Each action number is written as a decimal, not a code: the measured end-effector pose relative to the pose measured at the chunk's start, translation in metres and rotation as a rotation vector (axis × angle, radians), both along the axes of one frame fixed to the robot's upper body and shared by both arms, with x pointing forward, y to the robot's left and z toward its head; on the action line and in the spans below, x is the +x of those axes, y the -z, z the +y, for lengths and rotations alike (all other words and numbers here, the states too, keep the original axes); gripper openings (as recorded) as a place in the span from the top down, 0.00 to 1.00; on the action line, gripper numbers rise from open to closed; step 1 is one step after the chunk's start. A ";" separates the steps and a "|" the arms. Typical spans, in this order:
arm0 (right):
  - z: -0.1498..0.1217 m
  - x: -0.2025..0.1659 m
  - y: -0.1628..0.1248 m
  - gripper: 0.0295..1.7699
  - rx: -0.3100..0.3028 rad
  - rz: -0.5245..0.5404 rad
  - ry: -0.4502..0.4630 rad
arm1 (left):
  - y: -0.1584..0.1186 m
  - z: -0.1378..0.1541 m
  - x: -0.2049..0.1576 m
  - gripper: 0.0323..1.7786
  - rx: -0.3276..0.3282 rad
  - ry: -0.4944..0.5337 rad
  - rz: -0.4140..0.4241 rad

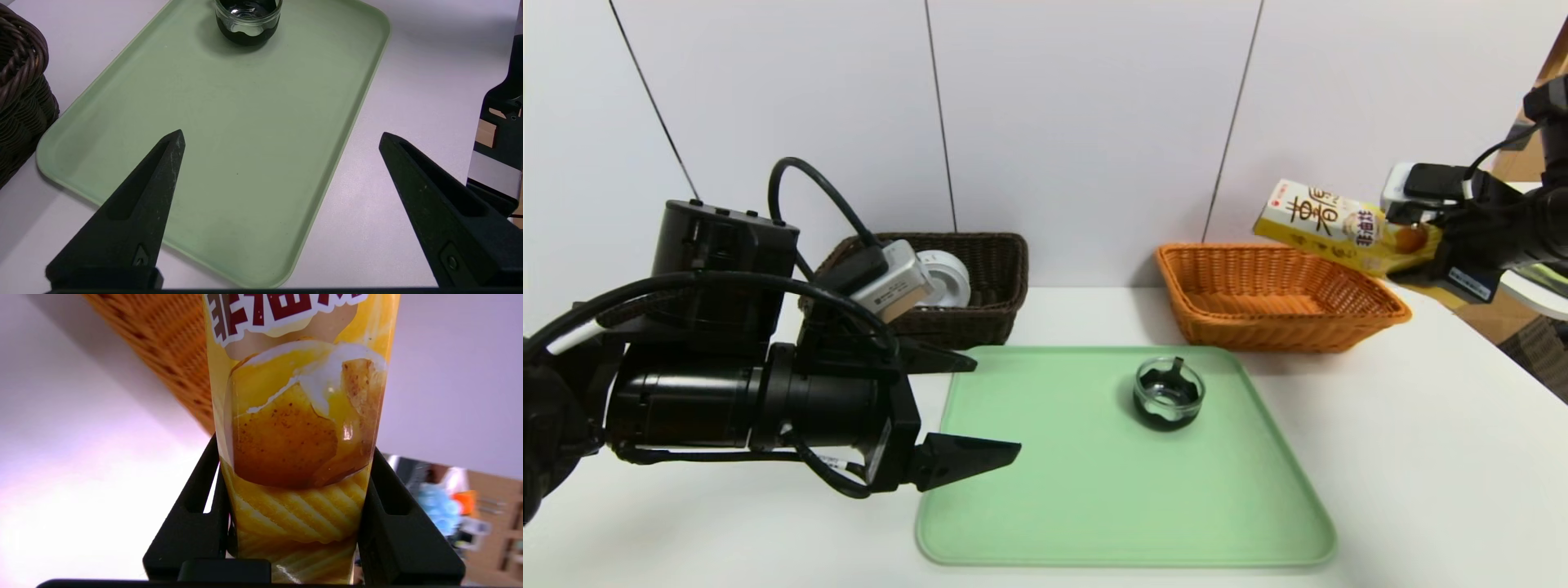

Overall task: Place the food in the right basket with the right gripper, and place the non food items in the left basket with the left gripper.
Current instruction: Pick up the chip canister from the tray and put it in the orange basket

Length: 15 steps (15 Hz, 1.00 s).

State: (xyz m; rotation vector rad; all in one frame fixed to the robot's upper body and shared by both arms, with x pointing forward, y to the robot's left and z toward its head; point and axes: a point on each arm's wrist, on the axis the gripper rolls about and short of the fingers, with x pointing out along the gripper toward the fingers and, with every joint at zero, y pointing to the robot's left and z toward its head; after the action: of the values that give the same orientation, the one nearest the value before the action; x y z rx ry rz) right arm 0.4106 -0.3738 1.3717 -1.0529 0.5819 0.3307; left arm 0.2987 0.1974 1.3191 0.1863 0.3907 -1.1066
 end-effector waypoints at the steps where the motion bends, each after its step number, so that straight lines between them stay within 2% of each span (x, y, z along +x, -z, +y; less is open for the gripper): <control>1: -0.001 0.006 0.001 0.54 -0.039 -0.017 -0.018 | 0.000 0.000 0.000 0.05 0.000 0.000 0.000; 3: -0.002 0.019 0.004 0.54 -0.088 -0.055 -0.047 | 0.001 -0.001 0.001 0.05 -0.001 0.001 -0.001; 5: 0.002 0.029 0.012 0.54 -0.116 -0.045 -0.082 | 0.003 0.000 0.001 0.05 0.003 0.001 0.005; 9: 0.020 0.046 0.027 0.54 -0.119 -0.046 -0.142 | 0.007 0.000 0.000 0.05 0.012 0.000 0.020; 12: 0.035 0.063 0.035 0.54 -0.120 -0.101 -0.187 | 0.008 0.000 0.001 0.05 0.014 -0.001 0.023; 15: 0.044 0.070 0.046 0.54 -0.116 -0.082 -0.212 | 0.010 0.003 0.002 0.05 0.018 -0.016 0.029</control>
State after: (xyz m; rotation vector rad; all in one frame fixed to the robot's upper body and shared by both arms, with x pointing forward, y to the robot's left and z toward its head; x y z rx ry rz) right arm 0.4805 -0.3300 1.3257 -1.2382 0.4206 0.4409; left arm 0.3012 0.2002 1.3087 0.1826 0.4277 -1.0918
